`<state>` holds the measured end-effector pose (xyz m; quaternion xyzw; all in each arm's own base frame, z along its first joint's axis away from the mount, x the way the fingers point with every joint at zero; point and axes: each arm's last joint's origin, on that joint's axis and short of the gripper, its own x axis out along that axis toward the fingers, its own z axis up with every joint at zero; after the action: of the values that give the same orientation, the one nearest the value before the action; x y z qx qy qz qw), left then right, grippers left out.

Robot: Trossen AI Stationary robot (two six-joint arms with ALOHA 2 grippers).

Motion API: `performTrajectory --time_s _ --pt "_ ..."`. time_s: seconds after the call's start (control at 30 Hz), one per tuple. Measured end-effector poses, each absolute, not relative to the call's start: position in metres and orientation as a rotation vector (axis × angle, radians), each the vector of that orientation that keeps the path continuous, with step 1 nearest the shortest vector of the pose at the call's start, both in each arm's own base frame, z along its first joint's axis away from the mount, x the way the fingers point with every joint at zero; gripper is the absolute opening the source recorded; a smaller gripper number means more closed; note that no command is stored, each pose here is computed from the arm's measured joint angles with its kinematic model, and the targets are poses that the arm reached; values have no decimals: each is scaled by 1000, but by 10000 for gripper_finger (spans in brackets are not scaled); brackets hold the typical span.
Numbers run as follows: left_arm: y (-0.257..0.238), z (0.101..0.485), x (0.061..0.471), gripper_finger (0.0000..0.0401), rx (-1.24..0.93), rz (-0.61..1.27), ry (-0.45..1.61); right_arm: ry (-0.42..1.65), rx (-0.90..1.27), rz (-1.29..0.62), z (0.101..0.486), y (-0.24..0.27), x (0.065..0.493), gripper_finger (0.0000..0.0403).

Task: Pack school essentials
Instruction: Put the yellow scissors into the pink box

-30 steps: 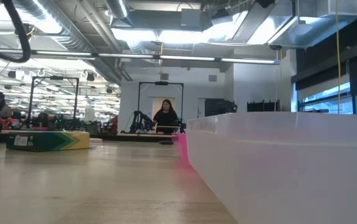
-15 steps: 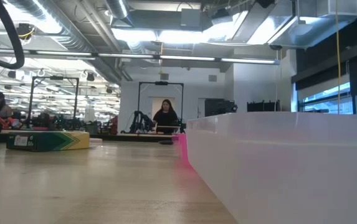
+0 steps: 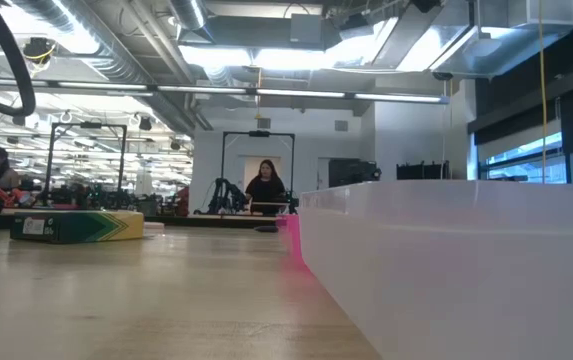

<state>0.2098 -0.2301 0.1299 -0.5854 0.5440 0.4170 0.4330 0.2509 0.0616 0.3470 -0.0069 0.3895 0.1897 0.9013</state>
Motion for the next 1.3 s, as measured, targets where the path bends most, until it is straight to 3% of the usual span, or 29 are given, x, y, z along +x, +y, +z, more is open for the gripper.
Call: performTrajectory --time_s 0.4,1.3 --pt "-232 129 209 175 -1452 1022 1344 805 -14 392 347 62 251 30" --pt "-237 129 198 6 -1333 954 1353 805 -15 393 347 62 251 30"
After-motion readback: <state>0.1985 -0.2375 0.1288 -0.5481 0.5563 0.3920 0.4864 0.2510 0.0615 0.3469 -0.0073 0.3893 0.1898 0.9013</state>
